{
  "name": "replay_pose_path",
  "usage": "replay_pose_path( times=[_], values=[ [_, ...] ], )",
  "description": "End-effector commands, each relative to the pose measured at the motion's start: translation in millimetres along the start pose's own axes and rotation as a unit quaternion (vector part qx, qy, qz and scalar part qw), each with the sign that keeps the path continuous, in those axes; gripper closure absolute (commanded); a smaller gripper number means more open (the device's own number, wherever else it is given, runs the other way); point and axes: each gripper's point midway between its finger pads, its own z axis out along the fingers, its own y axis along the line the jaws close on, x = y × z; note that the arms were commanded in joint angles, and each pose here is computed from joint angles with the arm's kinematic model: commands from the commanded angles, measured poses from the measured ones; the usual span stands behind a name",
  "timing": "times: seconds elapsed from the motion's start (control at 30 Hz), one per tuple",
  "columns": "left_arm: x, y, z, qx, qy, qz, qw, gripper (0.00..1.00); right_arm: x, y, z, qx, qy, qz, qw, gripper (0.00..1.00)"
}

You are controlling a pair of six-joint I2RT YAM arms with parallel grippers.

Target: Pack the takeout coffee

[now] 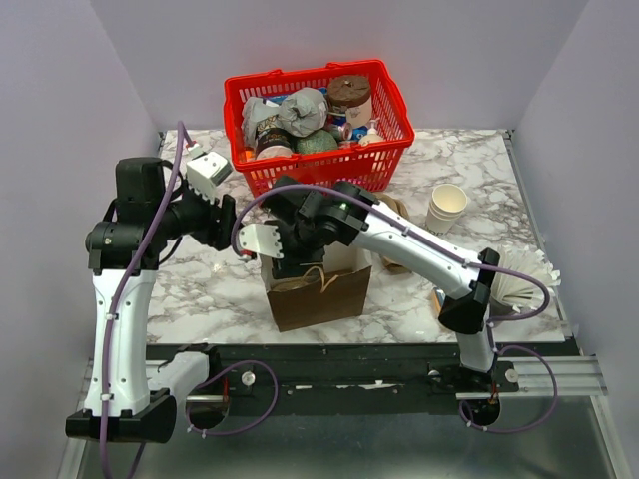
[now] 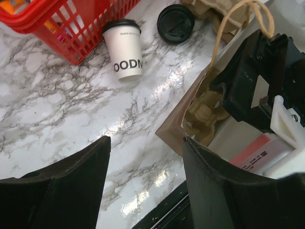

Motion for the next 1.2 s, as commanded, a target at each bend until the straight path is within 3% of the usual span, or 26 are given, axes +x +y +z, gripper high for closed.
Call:
replay_pose_path(
  times=[0.0, 0.23, 0.47, 0.63, 0.83, 0.93, 1.07, 1.17],
  values=[
    [-24, -22, 1, 0.069, -0.065, 0.030, 0.995, 0.29, -9, -14, -54, 0.065, -0.031, 0.017, 0.997, 0.25],
    [-48, -49, 6, 0.162, -0.139, 0.050, 0.976, 0.23, -23, -37, -109, 0.169, -0.105, 0.024, 0.980, 0.22],
    [-45, -68, 28, 0.219, -0.107, 0.062, 0.968, 0.24, -30, -50, -181, 0.267, -0.192, 0.043, 0.943, 0.22],
    [-29, -81, 46, 0.246, -0.071, 0.090, 0.963, 0.24, -13, -52, -201, 0.299, -0.195, 0.060, 0.932, 0.21],
    [-3, -86, 75, 0.256, -0.010, 0.123, 0.959, 0.27, 6, -10, -186, 0.208, -0.201, 0.040, 0.956, 0.24],
    [-1, -84, 91, 0.256, 0.005, 0.129, 0.958, 0.36, 14, 19, -171, 0.147, -0.202, 0.034, 0.968, 0.25],
    [-2, -83, 104, 0.262, 0.021, 0.134, 0.955, 0.60, 34, 83, -139, -0.003, -0.187, -0.001, 0.982, 0.25],
    [0, -82, 106, 0.263, 0.026, 0.137, 0.955, 0.71, 43, 88, -123, -0.006, -0.178, -0.003, 0.984, 0.24]
  ],
)
